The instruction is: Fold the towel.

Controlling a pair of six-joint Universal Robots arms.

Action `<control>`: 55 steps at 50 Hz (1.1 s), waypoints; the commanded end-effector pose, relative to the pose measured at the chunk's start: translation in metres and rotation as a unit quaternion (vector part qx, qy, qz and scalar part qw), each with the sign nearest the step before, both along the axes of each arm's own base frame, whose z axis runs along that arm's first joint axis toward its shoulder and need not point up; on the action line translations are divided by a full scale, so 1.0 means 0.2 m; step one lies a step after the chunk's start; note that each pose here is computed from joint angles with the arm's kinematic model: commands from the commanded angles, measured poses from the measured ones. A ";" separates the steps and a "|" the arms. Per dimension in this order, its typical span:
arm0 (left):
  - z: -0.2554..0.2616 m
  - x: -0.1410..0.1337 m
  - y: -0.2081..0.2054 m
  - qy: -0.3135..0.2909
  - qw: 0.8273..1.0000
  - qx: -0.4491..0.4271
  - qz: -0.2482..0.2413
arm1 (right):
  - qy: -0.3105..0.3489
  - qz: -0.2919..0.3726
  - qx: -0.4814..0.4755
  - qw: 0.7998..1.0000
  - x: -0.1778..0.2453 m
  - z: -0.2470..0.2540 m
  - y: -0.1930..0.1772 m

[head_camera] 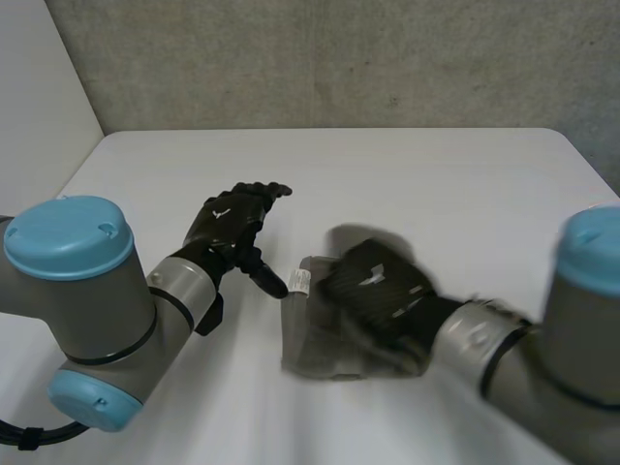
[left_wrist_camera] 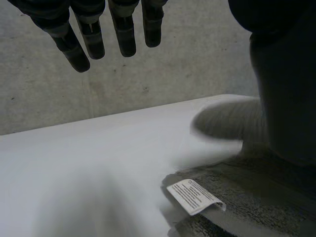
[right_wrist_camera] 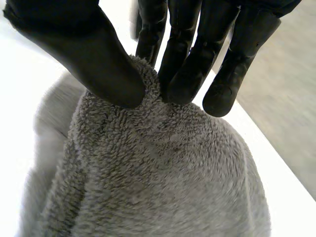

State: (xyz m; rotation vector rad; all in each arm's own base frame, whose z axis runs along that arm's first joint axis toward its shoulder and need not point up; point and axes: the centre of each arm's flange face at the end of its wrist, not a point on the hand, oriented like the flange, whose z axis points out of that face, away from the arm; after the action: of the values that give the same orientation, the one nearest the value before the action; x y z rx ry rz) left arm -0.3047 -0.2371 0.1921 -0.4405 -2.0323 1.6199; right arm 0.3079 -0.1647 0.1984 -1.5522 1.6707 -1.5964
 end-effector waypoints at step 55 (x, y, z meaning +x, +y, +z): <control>-0.03 -0.11 0.11 -0.080 0.997 0.004 -0.022 | -0.137 -0.233 0.092 0.958 -0.21 0.03 -0.39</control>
State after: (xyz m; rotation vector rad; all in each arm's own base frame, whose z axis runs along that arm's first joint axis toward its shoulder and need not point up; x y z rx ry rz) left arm -0.3251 -0.2158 0.1448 -0.6545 -2.2301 1.5028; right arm 0.2665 -0.2378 0.1401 -0.8769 2.2028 -1.4889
